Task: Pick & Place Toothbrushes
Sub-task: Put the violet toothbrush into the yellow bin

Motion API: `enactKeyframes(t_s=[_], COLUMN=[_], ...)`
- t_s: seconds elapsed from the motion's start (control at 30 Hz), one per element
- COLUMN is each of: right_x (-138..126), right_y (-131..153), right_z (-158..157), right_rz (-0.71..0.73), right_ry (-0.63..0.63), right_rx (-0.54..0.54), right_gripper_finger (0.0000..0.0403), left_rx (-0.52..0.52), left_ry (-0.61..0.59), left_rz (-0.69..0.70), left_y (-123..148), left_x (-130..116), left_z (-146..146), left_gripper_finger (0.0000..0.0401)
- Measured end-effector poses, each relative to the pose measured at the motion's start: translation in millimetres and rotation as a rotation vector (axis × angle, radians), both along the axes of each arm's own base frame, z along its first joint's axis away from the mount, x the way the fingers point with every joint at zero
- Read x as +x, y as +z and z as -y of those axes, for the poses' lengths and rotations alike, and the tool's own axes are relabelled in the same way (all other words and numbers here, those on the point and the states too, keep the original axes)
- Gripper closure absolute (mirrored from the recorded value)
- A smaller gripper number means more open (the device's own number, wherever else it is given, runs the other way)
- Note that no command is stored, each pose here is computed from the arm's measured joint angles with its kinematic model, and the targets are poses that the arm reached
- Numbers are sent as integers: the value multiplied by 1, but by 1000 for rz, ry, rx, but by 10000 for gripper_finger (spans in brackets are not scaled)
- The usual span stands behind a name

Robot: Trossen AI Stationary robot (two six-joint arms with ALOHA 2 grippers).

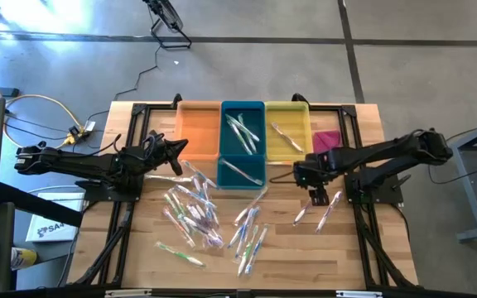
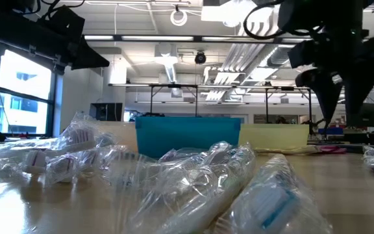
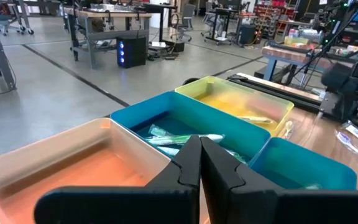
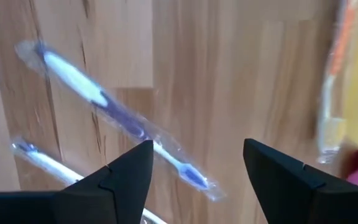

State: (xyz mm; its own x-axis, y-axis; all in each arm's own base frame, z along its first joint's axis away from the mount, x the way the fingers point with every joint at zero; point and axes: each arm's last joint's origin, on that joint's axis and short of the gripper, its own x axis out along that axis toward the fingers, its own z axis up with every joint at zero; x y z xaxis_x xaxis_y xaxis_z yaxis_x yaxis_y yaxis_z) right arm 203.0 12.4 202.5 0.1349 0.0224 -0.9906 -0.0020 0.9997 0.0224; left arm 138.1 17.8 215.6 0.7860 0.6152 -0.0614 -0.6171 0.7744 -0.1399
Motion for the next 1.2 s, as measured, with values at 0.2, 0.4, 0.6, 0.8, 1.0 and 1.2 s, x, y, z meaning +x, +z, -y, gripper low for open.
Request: enactKeyframes(t_s=[0.2,0.4,0.6,0.8,1.0,1.2], right_x=[-1,-4,-2,3,12,14], right_y=[-11,-23,-28,-45,-65,-75], right_z=[-10,-20,-34,-38,-45,-51], right_rz=[27,45,49,-40,-88,-131], right_ry=[46,-17,11,-75,-51,-28], right_rx=[-7,47,61,92,83,46], right_gripper_finger=[159,159,159,159,159,159], left_rx=[0,0,0,0,0,0], left_ry=[0,0,2,3,3,3], left_rz=[0,-11,-14,-14,-18,-19], left_y=[0,-1,-1,-1,-2,-2], left_x=[0,0,0,0,0,0], left_z=[0,0,0,0,0,0], left_gripper_finger=[401,401,401,401,401,401])
